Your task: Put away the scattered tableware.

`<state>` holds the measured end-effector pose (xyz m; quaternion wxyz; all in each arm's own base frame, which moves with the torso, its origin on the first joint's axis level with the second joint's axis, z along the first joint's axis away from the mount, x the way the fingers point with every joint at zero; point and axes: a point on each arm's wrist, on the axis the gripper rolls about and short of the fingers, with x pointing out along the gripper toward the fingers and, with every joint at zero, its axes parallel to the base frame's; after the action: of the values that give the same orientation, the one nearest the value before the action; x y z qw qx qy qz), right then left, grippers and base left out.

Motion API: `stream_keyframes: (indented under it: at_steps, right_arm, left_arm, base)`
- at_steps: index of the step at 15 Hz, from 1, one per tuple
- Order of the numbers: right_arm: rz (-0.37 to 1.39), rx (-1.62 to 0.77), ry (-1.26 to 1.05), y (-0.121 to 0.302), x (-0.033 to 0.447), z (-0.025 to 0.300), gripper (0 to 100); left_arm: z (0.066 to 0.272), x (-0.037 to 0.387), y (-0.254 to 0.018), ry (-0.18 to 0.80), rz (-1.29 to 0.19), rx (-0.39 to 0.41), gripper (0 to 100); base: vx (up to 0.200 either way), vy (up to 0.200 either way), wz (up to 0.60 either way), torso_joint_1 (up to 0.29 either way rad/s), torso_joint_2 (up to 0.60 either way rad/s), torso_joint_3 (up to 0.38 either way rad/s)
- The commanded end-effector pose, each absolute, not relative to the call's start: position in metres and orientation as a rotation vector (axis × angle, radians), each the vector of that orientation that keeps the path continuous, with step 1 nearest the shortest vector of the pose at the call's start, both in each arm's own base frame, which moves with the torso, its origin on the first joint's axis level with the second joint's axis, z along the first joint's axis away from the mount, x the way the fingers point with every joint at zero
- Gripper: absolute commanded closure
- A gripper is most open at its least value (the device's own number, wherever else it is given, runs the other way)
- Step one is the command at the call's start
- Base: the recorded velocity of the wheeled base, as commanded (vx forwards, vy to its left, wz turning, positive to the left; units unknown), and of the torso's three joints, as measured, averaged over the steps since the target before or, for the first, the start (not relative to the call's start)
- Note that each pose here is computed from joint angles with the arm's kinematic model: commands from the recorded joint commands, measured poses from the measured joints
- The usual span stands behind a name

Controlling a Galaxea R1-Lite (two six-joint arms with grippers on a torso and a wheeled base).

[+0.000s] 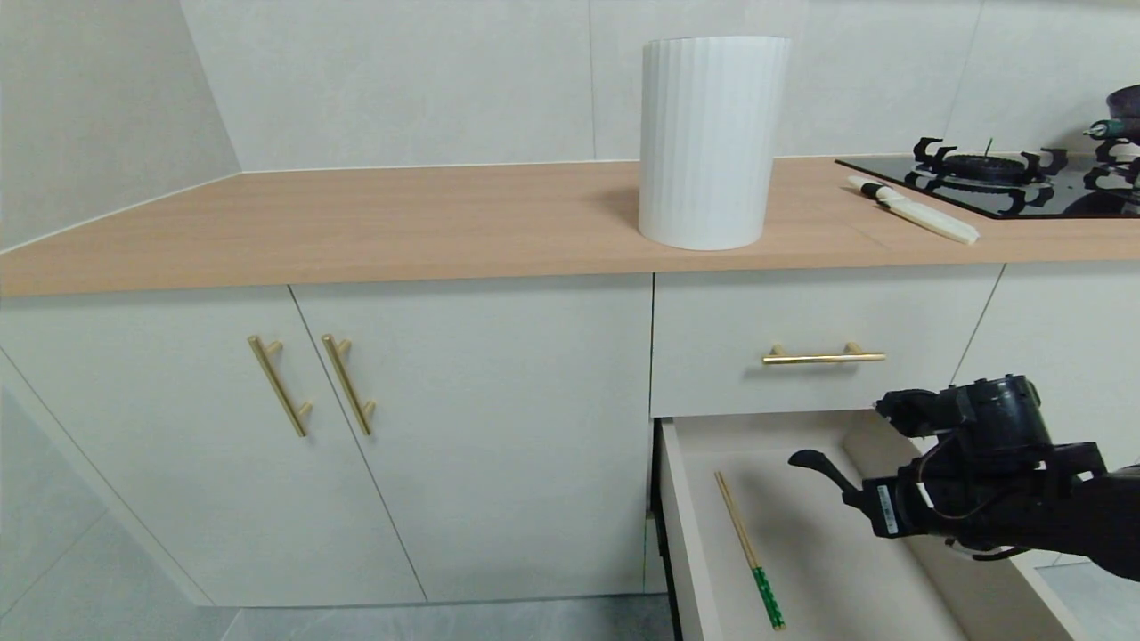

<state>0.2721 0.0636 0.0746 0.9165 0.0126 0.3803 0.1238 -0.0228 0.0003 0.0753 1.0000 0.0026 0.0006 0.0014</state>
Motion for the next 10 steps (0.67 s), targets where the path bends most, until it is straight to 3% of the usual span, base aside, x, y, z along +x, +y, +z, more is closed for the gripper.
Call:
stream_keyframes:
  at_steps: [1,10]
  right_arm:
    - [0.228,0.036,0.869,0.073,0.289,0.024,100]
    - [0.172,-0.007,0.866,0.078,0.312,-0.042,100]
  left_arm:
    - [0.075,-0.023,0.0,0.002,0.003,0.005,0]
    - [0.075,-0.023,0.0,0.002,0.003,0.005,0]
  base:
    - [0.0,0.0,0.0,0.0,0.0,0.0]
    - [0.0,0.0,0.0,0.0,0.0,0.0]
